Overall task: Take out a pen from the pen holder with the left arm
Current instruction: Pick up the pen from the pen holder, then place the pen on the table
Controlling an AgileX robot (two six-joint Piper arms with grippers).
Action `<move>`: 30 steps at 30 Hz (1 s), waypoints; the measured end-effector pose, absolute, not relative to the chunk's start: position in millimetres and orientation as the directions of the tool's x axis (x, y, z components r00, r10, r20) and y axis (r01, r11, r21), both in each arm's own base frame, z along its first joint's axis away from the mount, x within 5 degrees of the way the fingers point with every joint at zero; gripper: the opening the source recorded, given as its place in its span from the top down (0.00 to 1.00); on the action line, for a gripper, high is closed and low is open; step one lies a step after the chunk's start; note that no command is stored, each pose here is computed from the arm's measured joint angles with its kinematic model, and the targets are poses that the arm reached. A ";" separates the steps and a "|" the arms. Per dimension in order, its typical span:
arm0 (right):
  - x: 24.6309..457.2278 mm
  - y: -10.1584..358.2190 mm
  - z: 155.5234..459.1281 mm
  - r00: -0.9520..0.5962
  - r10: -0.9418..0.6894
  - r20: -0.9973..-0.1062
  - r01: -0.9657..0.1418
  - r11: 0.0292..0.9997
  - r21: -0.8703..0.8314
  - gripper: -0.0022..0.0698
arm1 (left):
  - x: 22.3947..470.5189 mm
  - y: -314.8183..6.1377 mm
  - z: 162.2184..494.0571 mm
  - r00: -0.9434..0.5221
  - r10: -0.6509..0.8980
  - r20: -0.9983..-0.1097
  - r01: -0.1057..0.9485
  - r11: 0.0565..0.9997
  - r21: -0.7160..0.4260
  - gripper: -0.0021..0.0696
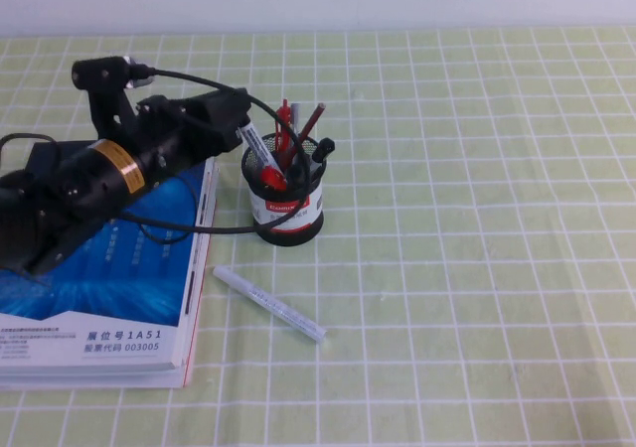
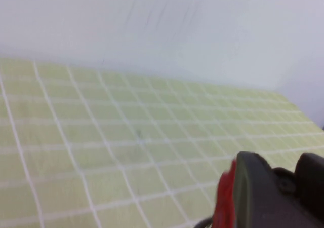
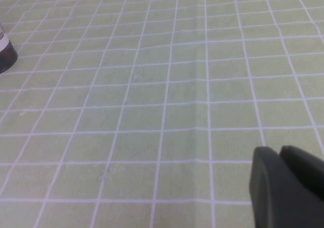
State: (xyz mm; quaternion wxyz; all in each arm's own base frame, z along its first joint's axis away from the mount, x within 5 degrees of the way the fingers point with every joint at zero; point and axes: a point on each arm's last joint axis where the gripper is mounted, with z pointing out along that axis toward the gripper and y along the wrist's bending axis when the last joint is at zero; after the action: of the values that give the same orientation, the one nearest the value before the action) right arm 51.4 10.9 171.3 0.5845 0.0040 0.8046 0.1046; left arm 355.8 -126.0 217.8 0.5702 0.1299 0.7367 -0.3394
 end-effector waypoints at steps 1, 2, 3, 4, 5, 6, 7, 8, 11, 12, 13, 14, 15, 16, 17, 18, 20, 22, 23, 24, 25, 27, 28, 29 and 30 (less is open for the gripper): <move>51.4 10.9 171.3 -0.317 0.129 -0.940 -0.116 0.978 0.173 0.99 | 354.0 -125.5 225.0 -0.291 -0.188 -0.938 0.588 0.738 -0.330 0.81; 51.4 10.9 171.3 -0.317 0.129 -0.940 -0.116 0.978 0.173 0.99 | 351.9 -124.7 232.5 -0.266 -0.180 -0.947 0.595 0.742 -0.309 0.81; 51.4 10.9 171.3 -0.317 0.129 -0.940 -0.116 0.978 0.173 0.99 | 349.5 -123.8 240.1 -0.241 -0.167 -0.956 0.601 0.748 -0.283 0.81; 51.4 10.9 171.3 -0.317 0.129 -0.940 -0.116 0.978 0.173 0.99 | 347.0 -122.5 247.5 -0.221 -0.154 -0.963 0.601 0.756 -0.259 0.81; 51.4 10.9 171.3 -0.317 0.129 -0.940 -0.116 0.978 0.173 0.99 | 344.9 -121.3 253.5 -0.205 -0.142 -0.968 0.600 0.763 -0.239 0.81; 51.4 10.9 171.3 -0.317 0.129 -0.940 -0.116 0.978 0.173 0.99 | 342.1 -119.7 261.0 -0.189 -0.133 -0.973 0.595 0.772 -0.221 0.81; 51.4 10.9 171.3 -0.317 0.129 -0.940 -0.116 0.978 0.173 0.99 | 339.6 -118.5 267.0 -0.175 -0.125 -0.977 0.593 0.778 -0.206 0.81; 51.4 10.9 171.3 -0.317 0.129 -0.940 -0.116 0.978 0.173 0.99 | 336.1 -117.4 274.7 -0.156 -0.115 -0.981 0.595 0.782 -0.186 0.81; 51.4 10.9 171.3 -0.317 0.129 -0.940 -0.116 0.978 0.173 0.99 | 322.5 -115.0 300.6 -0.079 -0.092 -0.993 0.615 0.779 -0.121 0.81; 51.4 10.9 171.3 -0.317 0.129 -0.940 -0.116 0.978 0.173 0.99 | 316.8 -114.3 309.9 -0.052 -0.085 -0.995 0.625 0.775 -0.099 0.81; 51.4 10.9 171.3 -0.317 0.129 -0.940 -0.116 0.978 0.173 0.99 | 310.5 -113.6 319.1 -0.029 -0.082 -0.996 0.633 0.770 -0.082 0.81; 51.4 10.9 171.3 -0.317 0.129 -0.940 -0.116 0.978 0.173 0.99 | 305.3 -112.8 326.3 -0.019 -0.086 -0.996 0.638 0.766 -0.078 0.81; 51.4 10.9 171.3 -0.317 0.129 -0.940 -0.116 0.978 0.173 0.99 | 298.6 -111.9 334.9 -0.006 -0.087 -0.996 0.645 0.761 -0.071 0.81; 51.4 10.9 171.3 -0.317 0.129 -0.940 -0.116 0.978 0.173 0.99 | 292.9 -111.4 341.4 0.002 -0.091 -0.996 0.653 0.754 -0.068 0.81; 51.4 10.9 171.3 -0.317 0.129 -0.940 -0.116 0.978 0.173 0.99 | 286.0 -110.8 348.7 0.007 -0.094 -0.996 0.663 0.746 -0.065 0.81; 51.4 10.9 171.3 -0.317 0.129 -0.940 -0.116 0.978 0.173 0.99 | 279.0 -110.6 355.0 0.010 -0.094 -0.995 0.677 0.734 -0.062 0.81; 51.4 10.9 171.3 -0.317 0.129 -0.940 -0.116 0.978 0.173 0.99 | 265.6 -110.8 364.1 0.011 -0.071 -0.997 0.706 0.707 -0.043 0.81; 51.4 10.9 171.3 -0.317 0.129 -0.940 -0.116 0.978 0.173 0.99 | 253.2 -112.6 369.1 -0.002 -0.036 -0.999 0.737 0.675 -0.026 0.81; 51.4 10.9 171.3 -0.317 0.129 -0.940 -0.116 0.978 0.173 0.99 | 248.5 -113.7 368.3 -0.017 -0.028 -0.999 0.747 0.664 -0.032 0.81; 51.4 10.9 171.3 -0.317 0.129 -0.940 -0.116 0.978 0.173 0.99 | 242.5 -115.4 366.4 -0.027 -0.013 -1.000 0.758 0.652 -0.029 0.81; 51.4 10.9 171.3 -0.317 0.129 -0.940 -0.116 0.978 0.173 0.99 | 237.2 -116.9 362.9 -0.040 -0.005 -0.999 0.765 0.643 -0.034 0.81; 51.4 10.9 171.3 -0.317 0.129 -0.940 -0.116 0.978 0.173 0.99 | 230.0 -119.4 352.1 -0.079 0.001 -0.997 0.770 0.635 -0.061 0.81; 51.4 10.9 171.3 -0.317 0.129 -0.940 -0.116 0.978 0.173 0.99 | 226.3 -120.3 345.8 -0.103 -0.003 -0.995 0.768 0.635 -0.082 0.81; 51.4 10.9 171.3 -0.317 0.129 -0.940 -0.116 0.978 0.173 0.99 | 223.5 -120.8 338.1 -0.131 -0.010 -0.991 0.762 0.638 -0.107 0.81; 51.4 10.9 171.3 -0.317 0.129 -0.940 -0.116 0.978 0.173 0.99 | 221.3 -121.1 329.8 -0.157 -0.016 -0.987 0.755 0.643 -0.131 0.81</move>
State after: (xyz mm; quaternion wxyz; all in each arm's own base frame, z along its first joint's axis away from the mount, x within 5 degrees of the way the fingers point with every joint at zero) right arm 51.4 10.9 171.3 0.5845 0.0040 0.8046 0.1046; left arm 221.3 -121.1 329.8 0.5910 0.2686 0.6871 -0.3262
